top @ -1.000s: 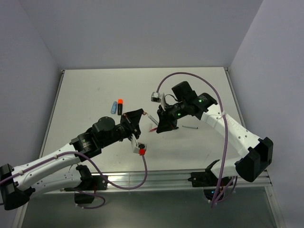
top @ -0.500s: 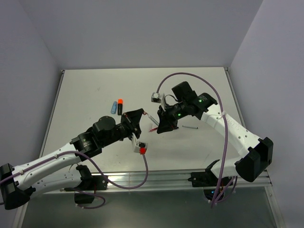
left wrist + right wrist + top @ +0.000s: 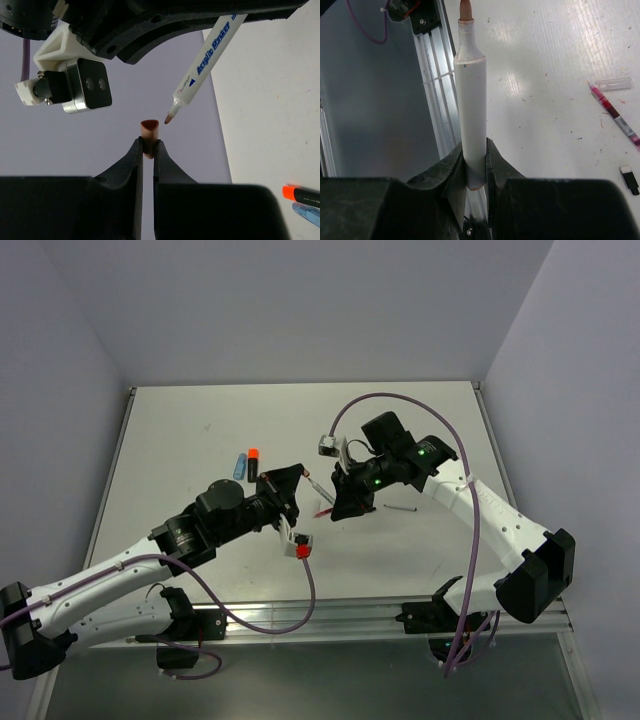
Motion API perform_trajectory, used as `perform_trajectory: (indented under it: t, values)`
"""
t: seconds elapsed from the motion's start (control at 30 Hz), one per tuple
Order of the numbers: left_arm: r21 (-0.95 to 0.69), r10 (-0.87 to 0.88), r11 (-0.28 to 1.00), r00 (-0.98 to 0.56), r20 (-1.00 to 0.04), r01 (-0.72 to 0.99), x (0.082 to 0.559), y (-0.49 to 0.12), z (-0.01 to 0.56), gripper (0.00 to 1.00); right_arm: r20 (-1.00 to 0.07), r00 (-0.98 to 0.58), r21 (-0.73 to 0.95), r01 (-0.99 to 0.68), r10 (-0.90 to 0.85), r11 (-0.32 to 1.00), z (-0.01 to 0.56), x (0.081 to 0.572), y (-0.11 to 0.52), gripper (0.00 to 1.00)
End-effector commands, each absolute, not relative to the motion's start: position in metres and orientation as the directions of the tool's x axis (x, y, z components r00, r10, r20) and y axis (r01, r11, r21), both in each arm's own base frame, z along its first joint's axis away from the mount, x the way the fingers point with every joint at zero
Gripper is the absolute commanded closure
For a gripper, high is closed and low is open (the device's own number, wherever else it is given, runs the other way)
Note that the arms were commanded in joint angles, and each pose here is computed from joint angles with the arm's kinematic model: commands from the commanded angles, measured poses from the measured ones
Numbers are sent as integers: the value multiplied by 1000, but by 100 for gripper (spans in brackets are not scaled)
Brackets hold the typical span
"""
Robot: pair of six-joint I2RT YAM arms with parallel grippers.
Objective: Insert the pens into the pen caps
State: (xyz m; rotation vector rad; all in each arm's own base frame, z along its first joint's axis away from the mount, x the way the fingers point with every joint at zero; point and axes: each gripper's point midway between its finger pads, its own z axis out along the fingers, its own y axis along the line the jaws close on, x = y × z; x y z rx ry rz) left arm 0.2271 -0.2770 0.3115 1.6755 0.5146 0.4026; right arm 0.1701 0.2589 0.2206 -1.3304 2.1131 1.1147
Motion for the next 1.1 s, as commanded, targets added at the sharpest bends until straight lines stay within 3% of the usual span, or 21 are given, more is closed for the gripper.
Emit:
perform_trajectory:
  t: [0.0,0.37,1.07]
  values:
    - [994,528,-60,848,-50,96,227,-282,337,100,-733,-413,372,-909,-541,189,238,167,261,100]
    - [986,548,-54,830,-101,155,229,-277,330,100,-736,-399,358,-915,-547,186,236,163,256,100]
    - [986,498,-92,864,-73,137,218,-284,334,100,-724,-413,369,-909,-553,195,234,168,259,100]
